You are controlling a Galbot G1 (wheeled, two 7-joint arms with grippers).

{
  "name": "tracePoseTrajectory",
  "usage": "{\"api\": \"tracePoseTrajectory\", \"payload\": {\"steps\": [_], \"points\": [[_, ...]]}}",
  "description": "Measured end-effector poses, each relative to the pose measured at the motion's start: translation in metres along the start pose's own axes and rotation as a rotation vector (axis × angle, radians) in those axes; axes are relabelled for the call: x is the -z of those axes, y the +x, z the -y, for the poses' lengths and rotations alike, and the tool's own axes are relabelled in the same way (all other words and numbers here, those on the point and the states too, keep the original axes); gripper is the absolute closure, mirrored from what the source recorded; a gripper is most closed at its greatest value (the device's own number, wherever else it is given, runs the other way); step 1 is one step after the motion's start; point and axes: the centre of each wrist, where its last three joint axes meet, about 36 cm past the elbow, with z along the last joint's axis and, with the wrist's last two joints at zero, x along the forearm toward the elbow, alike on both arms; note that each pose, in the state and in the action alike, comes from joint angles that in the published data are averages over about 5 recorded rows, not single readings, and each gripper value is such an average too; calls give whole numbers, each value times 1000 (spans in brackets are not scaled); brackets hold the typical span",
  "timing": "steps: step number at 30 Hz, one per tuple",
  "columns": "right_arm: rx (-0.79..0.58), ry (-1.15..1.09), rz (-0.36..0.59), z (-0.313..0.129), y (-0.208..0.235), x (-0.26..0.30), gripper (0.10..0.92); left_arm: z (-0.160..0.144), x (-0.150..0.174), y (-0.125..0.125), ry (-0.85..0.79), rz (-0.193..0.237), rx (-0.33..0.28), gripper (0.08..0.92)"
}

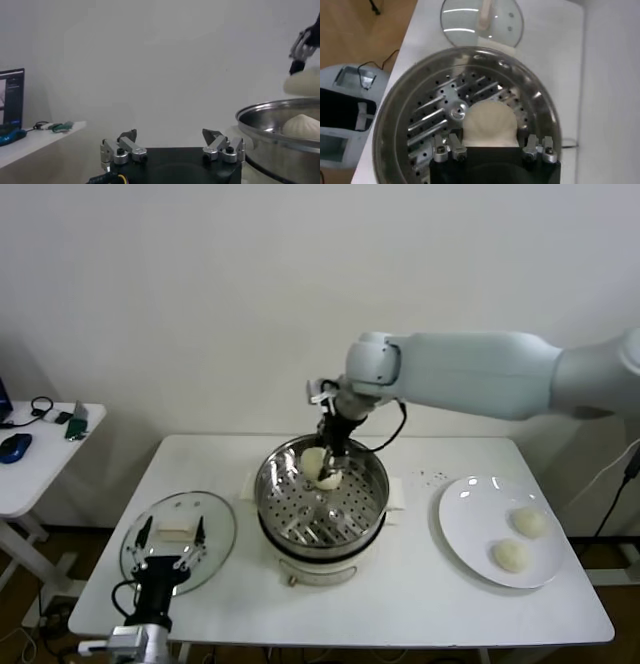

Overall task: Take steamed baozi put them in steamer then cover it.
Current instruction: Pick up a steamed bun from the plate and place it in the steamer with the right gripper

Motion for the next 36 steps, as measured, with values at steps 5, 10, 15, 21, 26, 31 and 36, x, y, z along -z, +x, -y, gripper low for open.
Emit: {"api": "tracePoseTrajectory", "payload": {"steps": [5, 10, 15, 21, 26, 31, 36], "points": [[26, 21, -18, -1, -30, 21, 335, -3, -1, -1, -3, -2, 0, 177], [43, 35, -36, -1, -52, 33, 335, -6, -2, -3, -7, 0, -2, 177], [57, 43, -49, -3, -67, 38, 333, -6, -2, -4, -8, -1, -3, 177], [63, 50, -61, -2, -71, 40, 235, -7, -5, -5, -11, -5, -4, 177], [72, 59, -67, -1, -68, 40, 201, -7, -5, -4, -12, -6, -4, 177], [73, 71, -57, 1, -54, 36, 199, -7, -5, -5, -12, -6, -4, 177], [61, 92, -39, 6, -22, 22, 200, -7, -5, -5, -12, -6, -4, 177]]}}
